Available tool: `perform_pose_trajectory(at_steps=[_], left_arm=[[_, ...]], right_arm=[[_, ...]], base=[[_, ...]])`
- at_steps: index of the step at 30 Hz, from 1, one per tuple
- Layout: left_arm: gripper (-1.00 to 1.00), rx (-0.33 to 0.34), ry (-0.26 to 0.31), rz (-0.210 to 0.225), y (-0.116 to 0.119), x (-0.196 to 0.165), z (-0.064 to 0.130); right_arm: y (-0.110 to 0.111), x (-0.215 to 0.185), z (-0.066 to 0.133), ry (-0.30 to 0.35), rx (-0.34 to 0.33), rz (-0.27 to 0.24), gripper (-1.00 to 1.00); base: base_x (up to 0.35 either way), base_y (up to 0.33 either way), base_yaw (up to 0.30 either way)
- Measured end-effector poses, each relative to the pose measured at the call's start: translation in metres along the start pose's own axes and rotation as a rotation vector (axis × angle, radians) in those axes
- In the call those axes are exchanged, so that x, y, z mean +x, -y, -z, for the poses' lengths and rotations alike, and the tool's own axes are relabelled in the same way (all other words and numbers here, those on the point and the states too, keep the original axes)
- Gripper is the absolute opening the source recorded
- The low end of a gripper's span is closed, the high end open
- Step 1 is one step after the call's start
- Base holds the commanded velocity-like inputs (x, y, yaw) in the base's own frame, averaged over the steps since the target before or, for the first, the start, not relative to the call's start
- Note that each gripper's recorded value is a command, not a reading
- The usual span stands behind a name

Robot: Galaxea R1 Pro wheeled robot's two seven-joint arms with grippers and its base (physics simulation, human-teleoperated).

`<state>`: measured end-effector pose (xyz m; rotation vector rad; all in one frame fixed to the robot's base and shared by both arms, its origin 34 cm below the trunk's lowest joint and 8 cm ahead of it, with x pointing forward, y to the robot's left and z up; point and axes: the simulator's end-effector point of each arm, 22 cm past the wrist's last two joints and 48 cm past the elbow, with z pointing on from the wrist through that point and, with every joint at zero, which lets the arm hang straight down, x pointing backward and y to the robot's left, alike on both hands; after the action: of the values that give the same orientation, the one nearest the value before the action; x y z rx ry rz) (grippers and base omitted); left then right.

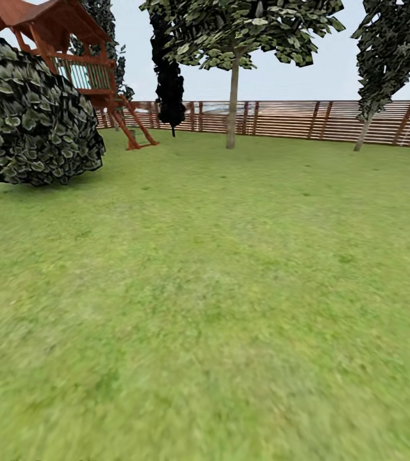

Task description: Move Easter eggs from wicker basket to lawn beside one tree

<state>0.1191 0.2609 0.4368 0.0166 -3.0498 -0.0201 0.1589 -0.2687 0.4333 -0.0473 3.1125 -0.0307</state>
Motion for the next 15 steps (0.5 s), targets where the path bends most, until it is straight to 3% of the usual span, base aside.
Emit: perform_pose_trajectory(at_steps=[4, 15], left_arm=[[1.00, 0.013, 0.009, -0.001, 0.0078, -0.0020, 0.0001], [1.00, 0.015, 0.008, 0.002, 0.0100, -0.0016, 0.0002]], right_arm=[[0.0006, -0.0014, 0.0000, 0.004, 0.001, 0.000, 1.00], [0.0018, -0.0015, 0.0001, 0.004, 0.002, -0.001, 1.00]], base=[[0.155, 0.000, 0.002], [0.323, 0.000, 0.000]])
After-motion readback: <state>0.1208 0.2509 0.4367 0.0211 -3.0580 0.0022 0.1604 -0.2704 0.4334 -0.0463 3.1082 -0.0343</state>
